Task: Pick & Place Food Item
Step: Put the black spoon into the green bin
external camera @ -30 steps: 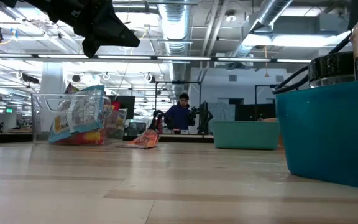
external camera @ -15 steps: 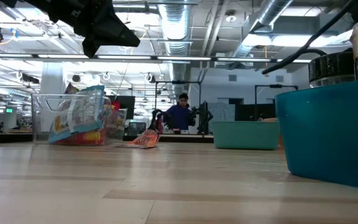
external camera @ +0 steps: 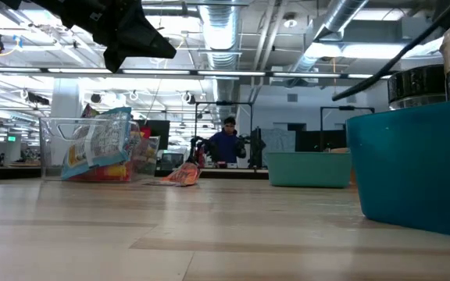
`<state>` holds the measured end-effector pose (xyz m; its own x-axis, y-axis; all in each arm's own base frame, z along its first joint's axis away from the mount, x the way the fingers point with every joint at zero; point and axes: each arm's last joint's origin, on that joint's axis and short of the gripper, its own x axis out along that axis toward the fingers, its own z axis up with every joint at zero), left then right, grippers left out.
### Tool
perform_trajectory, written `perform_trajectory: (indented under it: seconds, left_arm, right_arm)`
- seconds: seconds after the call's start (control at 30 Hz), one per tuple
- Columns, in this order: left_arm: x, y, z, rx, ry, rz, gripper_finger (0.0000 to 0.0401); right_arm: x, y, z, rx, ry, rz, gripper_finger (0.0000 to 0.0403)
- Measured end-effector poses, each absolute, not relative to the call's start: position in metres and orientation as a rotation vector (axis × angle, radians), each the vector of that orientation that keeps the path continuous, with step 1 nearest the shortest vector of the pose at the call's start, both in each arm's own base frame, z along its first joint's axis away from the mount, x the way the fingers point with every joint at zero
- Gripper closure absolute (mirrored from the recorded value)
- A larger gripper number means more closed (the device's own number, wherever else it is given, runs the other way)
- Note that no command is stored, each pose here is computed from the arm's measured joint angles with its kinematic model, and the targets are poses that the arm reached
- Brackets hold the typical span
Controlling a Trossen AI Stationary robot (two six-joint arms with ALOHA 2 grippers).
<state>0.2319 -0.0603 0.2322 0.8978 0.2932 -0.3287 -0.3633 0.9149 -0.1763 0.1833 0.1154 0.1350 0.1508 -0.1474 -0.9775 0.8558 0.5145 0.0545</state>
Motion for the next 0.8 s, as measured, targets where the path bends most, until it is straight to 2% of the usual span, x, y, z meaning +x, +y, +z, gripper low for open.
perform_trajectory:
  seconds: [0.4, 0.8]
  left_arm:
    - [0.2319, -0.0603, 0.2322, -0.237, 0.302, 0.343, 0.04]
    - [0.2319, -0.0603, 0.2322, -0.237, 0.302, 0.343, 0.04]
  right_arm:
    - [0.1832, 0.1192, 0.1347, 0.744, 1.213, -0.793, 0.0317]
    - [0.1768, 0.1142, 0.1345, 0.686, 1.242, -0.857, 0.0317]
